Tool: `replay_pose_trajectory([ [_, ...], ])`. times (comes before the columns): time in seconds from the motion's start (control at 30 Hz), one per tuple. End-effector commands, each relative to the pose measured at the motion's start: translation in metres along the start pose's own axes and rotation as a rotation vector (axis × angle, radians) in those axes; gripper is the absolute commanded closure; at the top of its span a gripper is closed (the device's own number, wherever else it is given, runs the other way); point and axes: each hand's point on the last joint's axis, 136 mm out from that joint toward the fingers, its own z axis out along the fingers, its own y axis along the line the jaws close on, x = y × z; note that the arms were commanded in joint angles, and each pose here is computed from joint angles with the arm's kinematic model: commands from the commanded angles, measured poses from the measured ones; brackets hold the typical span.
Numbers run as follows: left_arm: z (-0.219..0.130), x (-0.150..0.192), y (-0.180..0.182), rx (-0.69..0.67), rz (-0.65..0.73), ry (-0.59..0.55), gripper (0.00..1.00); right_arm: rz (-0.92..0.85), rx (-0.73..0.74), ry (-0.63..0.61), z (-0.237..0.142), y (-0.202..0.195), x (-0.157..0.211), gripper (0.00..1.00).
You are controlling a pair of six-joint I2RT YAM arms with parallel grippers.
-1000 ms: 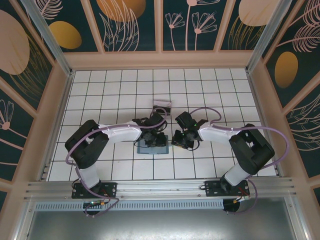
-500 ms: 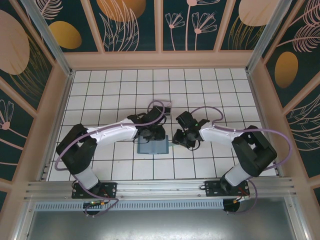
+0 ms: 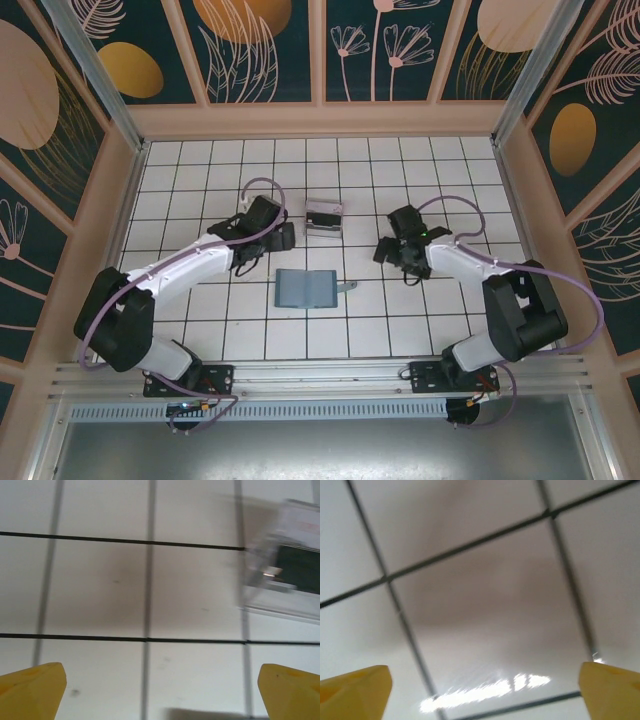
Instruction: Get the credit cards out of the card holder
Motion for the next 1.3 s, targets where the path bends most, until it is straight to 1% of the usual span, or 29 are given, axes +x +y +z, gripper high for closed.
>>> replay_pose_trajectory([
  [0.0, 0.005, -0.018, 0.055, -0.200, 0.020, -0.101, 0.02, -0.087, 0.078, -0.167, -0.004, -0.021, -0.046, 0.01],
  [0.07, 0.009, -0.024, 0.088, -0.283, -0.017, -0.133, 0.01, -0.081, 0.126, -0.228, -0.003, -0.037, -0.066, 0.01],
  [0.13, 0.007, -0.033, 0.124, -0.394, -0.059, -0.188, 0.02, -0.063, 0.187, -0.312, -0.002, -0.058, -0.086, 0.02],
  [0.23, -0.001, -0.047, 0.163, -0.511, -0.089, -0.287, 0.01, -0.045, 0.221, -0.432, -0.003, -0.082, -0.108, 0.02],
  [0.33, -0.006, -0.056, 0.194, -0.548, -0.113, -0.377, 0.02, -0.090, 0.210, -0.525, -0.002, -0.090, -0.122, 0.02],
  [0.43, -0.010, -0.061, 0.211, -0.527, -0.114, -0.482, 0.02, -0.113, 0.186, -0.679, -0.013, -0.092, -0.130, 0.01],
  [0.47, -0.011, -0.062, 0.215, -0.508, -0.115, -0.507, 0.01, -0.111, 0.165, -0.728, -0.019, -0.091, -0.134, 0.01],
  [0.63, -0.029, -0.068, 0.212, -0.398, -0.090, -0.738, 0.02, -0.094, 0.054, -0.925, -0.049, -0.089, -0.139, 0.01],
  [0.7, -0.040, -0.071, 0.210, -0.368, -0.084, -0.828, 0.01, -0.093, 0.003, -0.976, -0.058, -0.088, -0.138, 0.01],
  [0.73, -0.042, -0.072, 0.208, -0.335, -0.082, -0.846, 0.01, -0.089, -0.017, -0.996, -0.062, -0.089, -0.137, 0.01],
  [0.8, -0.036, -0.070, 0.210, -0.282, -0.103, -0.842, 0.01, -0.084, -0.062, -1.028, -0.068, -0.091, -0.138, 0.01],
  [0.83, -0.038, -0.071, 0.207, -0.244, -0.113, -0.863, 0.01, -0.089, -0.094, -1.037, -0.069, -0.090, -0.137, 0.01],
  [0.9, -0.042, -0.074, 0.193, -0.145, -0.078, -0.909, 0.01, -0.092, -0.131, -1.040, -0.069, -0.090, -0.140, 0.01],
  [1.0, -0.028, -0.076, 0.193, -0.146, -0.074, -0.867, 0.01, -0.101, -0.150, -1.041, -0.063, -0.089, -0.143, 0.01],
  [1.13, -0.008, -0.078, 0.182, -0.103, -0.017, -0.811, 0.02, -0.167, -0.203, -1.003, -0.047, -0.075, -0.143, 0.01],
  [1.23, -0.004, -0.076, 0.179, -0.087, -0.005, -0.808, 0.02, -0.194, -0.200, -1.006, -0.044, -0.070, -0.139, 0.01],
  [1.27, -0.006, -0.074, 0.178, -0.080, 0.001, -0.835, 0.02, -0.193, -0.199, -1.020, -0.045, -0.071, -0.138, 0.01],
])
